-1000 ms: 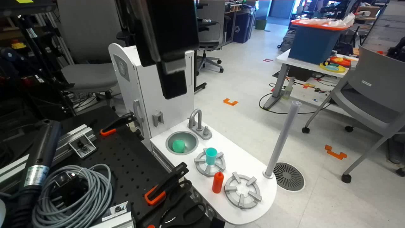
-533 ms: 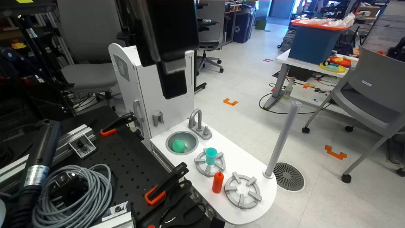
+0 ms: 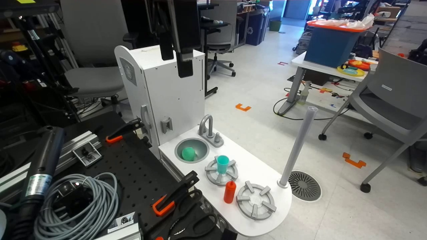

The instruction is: Turn the tap nozzle to the right

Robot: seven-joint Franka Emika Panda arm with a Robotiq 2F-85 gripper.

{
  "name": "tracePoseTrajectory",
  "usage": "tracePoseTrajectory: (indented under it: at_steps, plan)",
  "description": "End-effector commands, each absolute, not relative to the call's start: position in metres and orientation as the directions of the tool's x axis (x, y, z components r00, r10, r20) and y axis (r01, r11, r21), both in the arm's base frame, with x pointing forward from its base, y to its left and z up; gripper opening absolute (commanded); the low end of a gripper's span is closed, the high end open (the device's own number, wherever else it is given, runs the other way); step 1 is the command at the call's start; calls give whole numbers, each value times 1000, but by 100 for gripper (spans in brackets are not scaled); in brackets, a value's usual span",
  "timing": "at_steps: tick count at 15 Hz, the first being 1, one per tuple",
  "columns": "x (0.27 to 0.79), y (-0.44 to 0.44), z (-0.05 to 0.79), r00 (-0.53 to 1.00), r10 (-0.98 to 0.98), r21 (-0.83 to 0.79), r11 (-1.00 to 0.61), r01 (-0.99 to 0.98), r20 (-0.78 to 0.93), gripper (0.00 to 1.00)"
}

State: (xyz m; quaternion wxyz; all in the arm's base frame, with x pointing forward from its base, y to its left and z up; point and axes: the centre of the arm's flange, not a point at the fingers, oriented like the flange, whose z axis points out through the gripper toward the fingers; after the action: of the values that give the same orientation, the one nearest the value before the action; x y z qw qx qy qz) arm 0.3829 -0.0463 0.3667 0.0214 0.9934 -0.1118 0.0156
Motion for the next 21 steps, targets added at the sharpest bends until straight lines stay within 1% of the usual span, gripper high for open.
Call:
tracePoseTrajectory:
  at_steps: [1, 4, 8, 11, 13, 14, 17, 21]
  plan:
    - [444, 6, 310, 975, -220, 99, -970, -222, 34, 100]
    - [474, 41, 255, 979, -192, 136, -970, -200, 68, 100]
    - [510, 67, 185, 986, -135, 246, -957, -155, 98, 100]
    - [539, 91, 137, 989, -32, 248, -966, -67, 143, 100]
    - [560, 112, 104, 992, 7, 210, -977, -20, 127, 100]
    - [570, 126, 89, 987, 54, 203, -979, 23, 148, 100]
    - [595, 154, 45, 993, 52, 93, -995, 42, 105, 100]
    - [621, 164, 6, 997, 38, 38, -999, 35, 70, 100]
